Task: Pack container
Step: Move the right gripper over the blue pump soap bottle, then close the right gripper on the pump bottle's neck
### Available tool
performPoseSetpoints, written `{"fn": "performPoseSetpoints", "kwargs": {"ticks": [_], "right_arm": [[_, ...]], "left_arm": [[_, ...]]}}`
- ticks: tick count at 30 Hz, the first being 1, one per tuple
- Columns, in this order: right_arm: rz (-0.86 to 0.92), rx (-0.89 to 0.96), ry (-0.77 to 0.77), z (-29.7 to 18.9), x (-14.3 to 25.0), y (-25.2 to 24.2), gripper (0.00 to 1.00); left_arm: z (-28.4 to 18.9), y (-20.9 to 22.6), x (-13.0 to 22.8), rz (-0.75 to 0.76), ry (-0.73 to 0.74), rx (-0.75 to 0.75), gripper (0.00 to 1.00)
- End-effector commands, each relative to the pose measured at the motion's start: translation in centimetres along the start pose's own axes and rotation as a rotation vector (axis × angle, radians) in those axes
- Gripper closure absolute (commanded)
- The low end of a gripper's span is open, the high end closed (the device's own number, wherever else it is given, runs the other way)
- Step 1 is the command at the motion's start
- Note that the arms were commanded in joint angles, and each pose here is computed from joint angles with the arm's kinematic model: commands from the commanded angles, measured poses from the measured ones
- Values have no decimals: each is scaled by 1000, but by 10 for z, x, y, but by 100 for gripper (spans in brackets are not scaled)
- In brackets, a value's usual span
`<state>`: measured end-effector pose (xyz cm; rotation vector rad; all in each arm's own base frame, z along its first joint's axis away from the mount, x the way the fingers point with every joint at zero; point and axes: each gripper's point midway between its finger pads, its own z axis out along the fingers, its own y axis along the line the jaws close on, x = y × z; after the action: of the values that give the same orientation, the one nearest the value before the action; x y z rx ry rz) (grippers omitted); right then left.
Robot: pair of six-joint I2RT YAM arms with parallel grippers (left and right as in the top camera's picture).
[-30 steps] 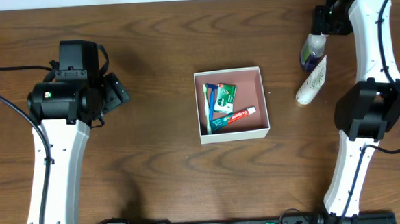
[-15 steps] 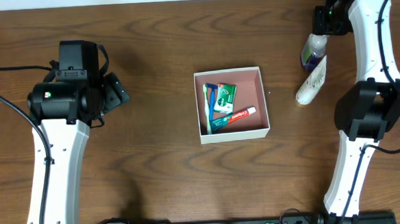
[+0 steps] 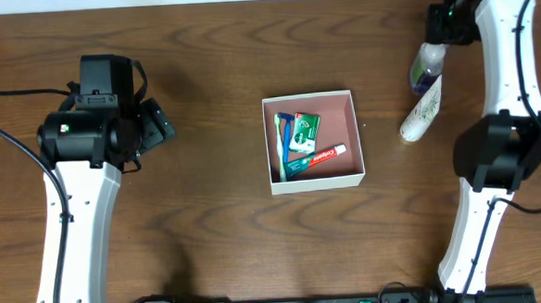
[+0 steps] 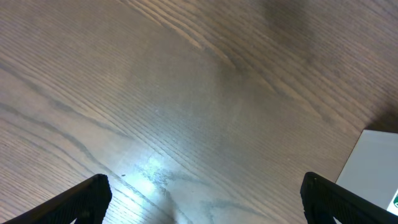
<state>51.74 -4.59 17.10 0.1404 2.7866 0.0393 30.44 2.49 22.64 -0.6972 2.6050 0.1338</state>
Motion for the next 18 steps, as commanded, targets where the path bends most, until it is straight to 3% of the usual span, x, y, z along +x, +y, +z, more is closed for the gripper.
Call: {"fn": "performPoseSetpoints", "kwargs": {"ticks": [1,18], "right_arm": [[37,-6,-232,-103,-24,1,83],[19,-100,-630,-314,23,37,86]], "left_arm": [[1,2,0,-18,2,-9,2],[1,2,0,-18,1,-8,2]]}}
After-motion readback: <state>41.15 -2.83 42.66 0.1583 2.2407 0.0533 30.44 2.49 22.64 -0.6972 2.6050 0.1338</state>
